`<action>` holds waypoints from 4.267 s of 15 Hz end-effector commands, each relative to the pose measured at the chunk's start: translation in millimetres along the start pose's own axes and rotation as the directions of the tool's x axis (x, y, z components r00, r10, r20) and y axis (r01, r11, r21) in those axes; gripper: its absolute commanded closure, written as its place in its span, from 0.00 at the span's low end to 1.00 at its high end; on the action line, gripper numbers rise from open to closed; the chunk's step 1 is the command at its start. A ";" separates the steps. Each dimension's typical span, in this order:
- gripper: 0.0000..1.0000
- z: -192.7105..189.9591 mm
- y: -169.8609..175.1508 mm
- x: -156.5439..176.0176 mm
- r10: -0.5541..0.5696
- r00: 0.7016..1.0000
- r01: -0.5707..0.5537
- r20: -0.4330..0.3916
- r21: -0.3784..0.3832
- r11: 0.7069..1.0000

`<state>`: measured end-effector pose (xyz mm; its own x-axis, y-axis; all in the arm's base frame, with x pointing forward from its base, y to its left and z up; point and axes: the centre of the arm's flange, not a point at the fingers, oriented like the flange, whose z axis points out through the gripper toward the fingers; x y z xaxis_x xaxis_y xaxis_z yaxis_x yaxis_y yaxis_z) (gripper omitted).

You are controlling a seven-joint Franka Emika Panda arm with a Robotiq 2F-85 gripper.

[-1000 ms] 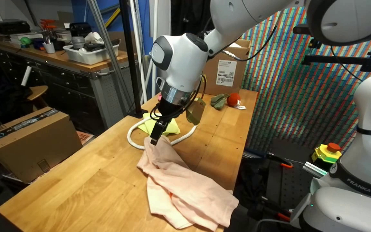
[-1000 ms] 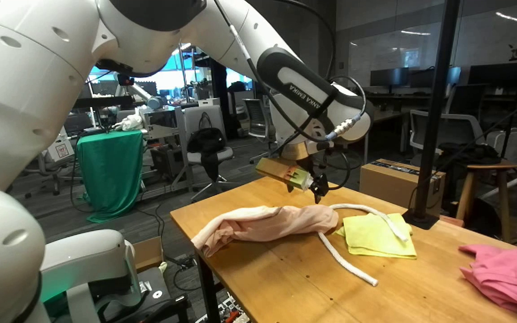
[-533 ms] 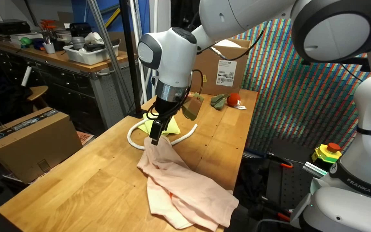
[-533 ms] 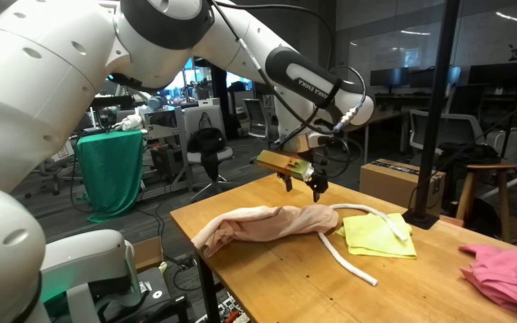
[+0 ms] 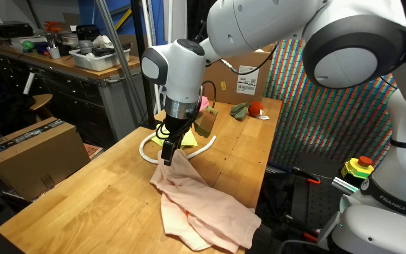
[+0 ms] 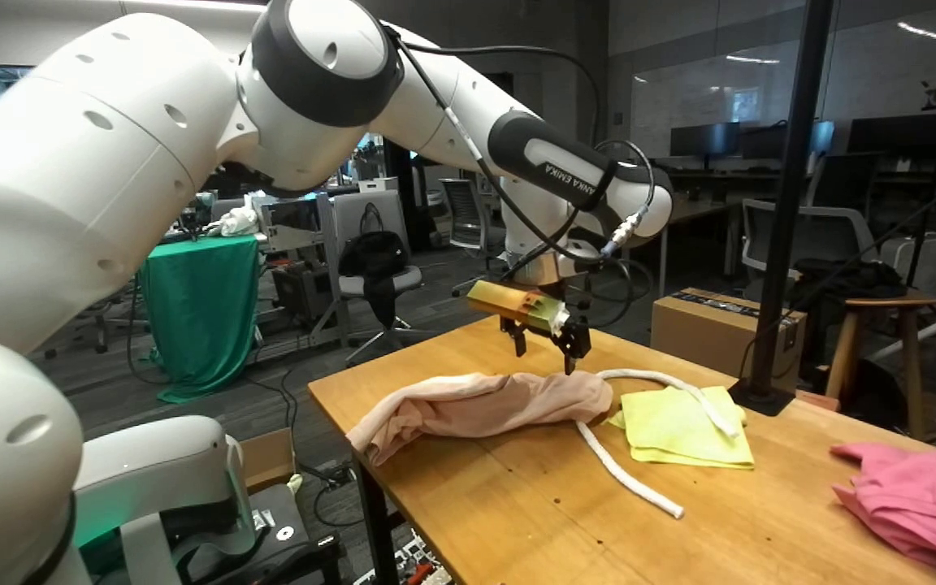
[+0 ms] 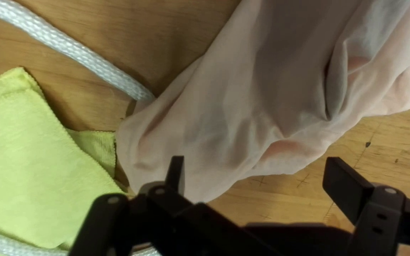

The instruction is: Spread the cloths and the objects across the table

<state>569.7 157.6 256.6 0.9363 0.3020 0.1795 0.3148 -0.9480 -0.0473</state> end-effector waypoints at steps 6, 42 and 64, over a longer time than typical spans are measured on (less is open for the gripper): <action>0.00 22.0 14.2 24.6 -0.007 0.999 0.011 0.046 -0.073 0.997; 0.92 40.2 31.6 22.0 -0.028 0.995 0.035 0.093 -0.074 0.997; 0.94 -5.3 -16.5 -1.3 -0.124 0.991 0.129 0.052 -0.109 0.986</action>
<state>584.1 166.3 245.5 0.9113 0.3883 0.1367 0.3813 -0.9214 0.0754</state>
